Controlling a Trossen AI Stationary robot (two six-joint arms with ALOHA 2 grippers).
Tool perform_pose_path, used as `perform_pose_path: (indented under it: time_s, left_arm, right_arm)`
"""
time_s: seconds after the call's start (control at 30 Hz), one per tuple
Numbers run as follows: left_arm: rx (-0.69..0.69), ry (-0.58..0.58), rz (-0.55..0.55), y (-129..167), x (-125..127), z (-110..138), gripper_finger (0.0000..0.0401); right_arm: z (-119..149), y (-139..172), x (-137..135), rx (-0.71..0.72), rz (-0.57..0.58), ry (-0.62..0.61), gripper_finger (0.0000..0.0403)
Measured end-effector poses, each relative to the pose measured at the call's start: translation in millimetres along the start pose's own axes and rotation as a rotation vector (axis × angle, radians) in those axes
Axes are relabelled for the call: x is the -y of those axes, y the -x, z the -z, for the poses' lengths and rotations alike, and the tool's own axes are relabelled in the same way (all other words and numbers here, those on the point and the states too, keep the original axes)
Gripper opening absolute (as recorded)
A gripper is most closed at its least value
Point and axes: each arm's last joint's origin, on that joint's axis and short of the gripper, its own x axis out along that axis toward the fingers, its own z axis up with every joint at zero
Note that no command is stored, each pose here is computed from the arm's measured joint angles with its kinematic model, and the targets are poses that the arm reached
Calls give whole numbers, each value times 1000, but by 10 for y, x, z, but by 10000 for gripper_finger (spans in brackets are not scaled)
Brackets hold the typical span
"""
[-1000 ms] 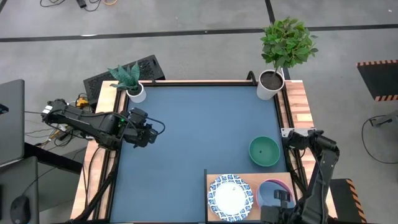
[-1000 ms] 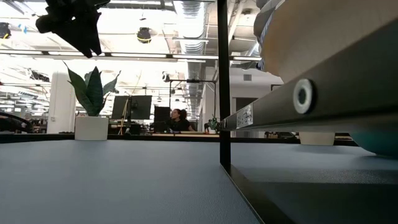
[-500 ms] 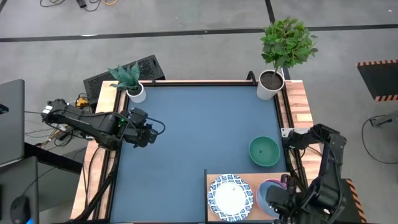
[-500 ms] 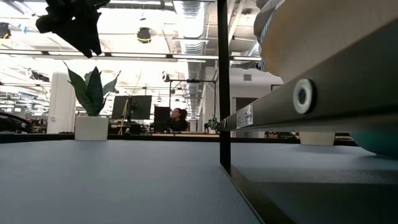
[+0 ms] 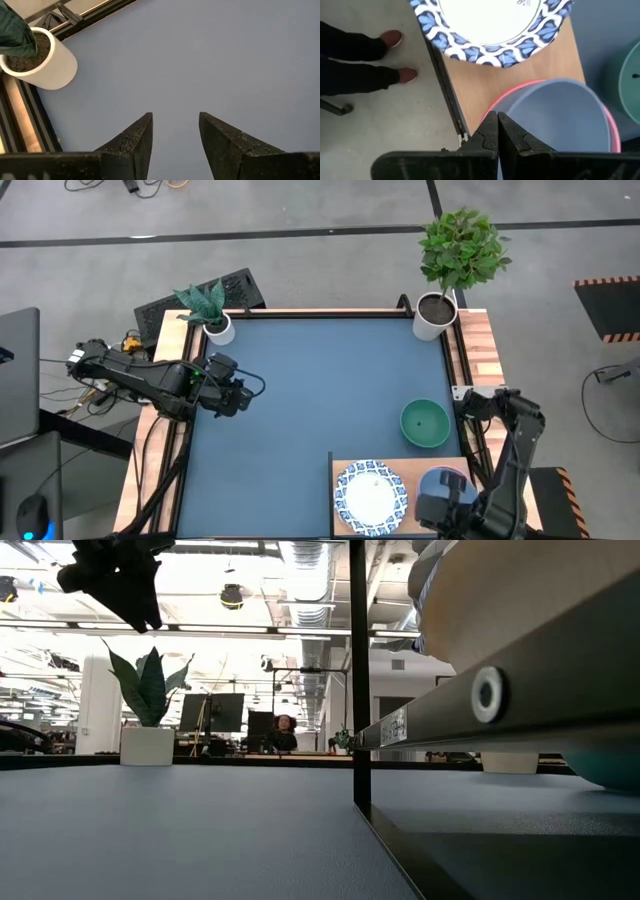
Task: Place and stack bowls onto a shelf
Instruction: Stack the blue bowl on the pink bowl on the shelf
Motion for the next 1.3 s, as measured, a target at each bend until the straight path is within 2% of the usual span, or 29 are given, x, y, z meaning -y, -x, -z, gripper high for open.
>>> perform_pose_path:
  time_s: [0.3, 0.5, 0.87, 1.13, 1.3]
  left_arm:
    - [-1, -35, -4, 0, -4, 1, 147]
    - [5, -49, -10, 0, -8, 1, 147]
    - [22, -53, -21, -5, -14, -10, 147]
    - [24, -31, -42, -35, -38, -47, 147]
    - [27, -34, -50, -44, -46, -58, 147]
  right_arm:
    - [-32, 94, 70, 9, -25, -47, 20]
    - [126, 192, 74, 5, -55, -121, 17]
    - [442, -35, -156, -34, 11, -230, 17]
    - [400, -8, -157, 13, -1, -231, 17]
    - [425, -13, -158, -5, 2, -236, 17]
